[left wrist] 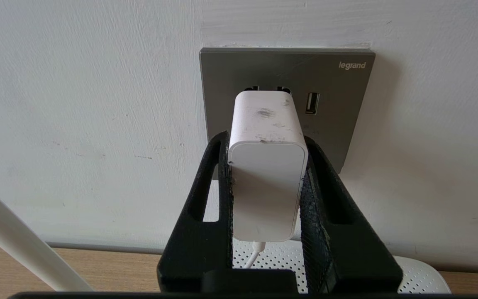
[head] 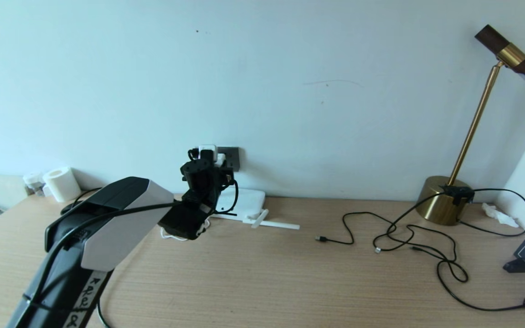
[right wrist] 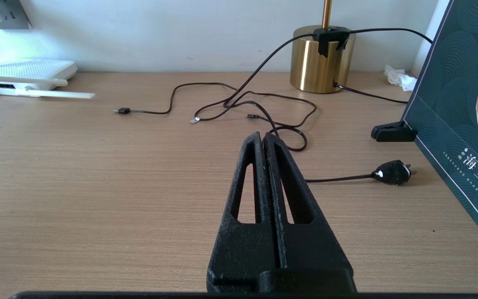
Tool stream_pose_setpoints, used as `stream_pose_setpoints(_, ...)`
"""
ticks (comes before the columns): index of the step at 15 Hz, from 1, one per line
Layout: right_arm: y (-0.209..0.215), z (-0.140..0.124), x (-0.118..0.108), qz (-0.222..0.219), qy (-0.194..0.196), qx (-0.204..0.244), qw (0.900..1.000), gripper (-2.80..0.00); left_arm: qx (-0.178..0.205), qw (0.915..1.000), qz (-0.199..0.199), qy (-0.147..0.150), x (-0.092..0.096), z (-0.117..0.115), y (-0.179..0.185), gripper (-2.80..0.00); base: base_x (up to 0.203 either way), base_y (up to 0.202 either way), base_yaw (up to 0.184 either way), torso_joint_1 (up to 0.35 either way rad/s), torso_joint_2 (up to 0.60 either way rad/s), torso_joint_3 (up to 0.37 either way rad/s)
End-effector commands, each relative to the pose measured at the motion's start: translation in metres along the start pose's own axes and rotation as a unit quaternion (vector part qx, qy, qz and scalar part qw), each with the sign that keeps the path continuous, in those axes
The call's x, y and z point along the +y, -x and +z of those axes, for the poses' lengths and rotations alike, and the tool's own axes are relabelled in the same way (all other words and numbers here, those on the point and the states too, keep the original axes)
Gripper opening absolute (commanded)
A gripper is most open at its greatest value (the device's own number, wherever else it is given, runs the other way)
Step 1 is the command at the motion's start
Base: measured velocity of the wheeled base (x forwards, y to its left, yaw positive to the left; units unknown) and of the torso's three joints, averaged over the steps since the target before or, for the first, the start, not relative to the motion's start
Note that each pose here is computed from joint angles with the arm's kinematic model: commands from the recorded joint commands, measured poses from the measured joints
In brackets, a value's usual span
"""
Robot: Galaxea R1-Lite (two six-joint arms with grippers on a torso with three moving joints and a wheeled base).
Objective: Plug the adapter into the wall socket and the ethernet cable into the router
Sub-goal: Plug plug into socket
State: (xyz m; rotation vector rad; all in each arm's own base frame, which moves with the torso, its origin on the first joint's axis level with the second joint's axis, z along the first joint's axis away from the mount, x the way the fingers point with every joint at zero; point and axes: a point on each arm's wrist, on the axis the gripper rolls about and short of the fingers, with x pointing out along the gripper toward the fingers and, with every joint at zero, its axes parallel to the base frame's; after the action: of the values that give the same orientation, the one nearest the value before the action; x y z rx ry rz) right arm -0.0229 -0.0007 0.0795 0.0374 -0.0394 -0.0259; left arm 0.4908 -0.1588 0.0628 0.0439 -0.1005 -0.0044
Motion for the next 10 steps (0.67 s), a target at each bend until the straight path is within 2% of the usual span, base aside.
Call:
stream_pose_setpoints(1,-0.0008,-0.0029,-0.0001,0.000,0.000,0.006,1.000,-2.80,-0.004,1.0000,0.001,0.001,-0.0001,0.0020,-0.0008,-2.80,0.000,0.000,0.000,0.000,0.00,0.000)
stream_pose_setpoints(10,-0.0008,-0.0029,-0.0001,0.000,0.000,0.006,1.000,-2.80,0.002,1.0000,-0.001,-0.001,-0.0015,0.0010,-0.0021,-2.80,0.000,0.000,0.000,0.000,0.00,0.000)
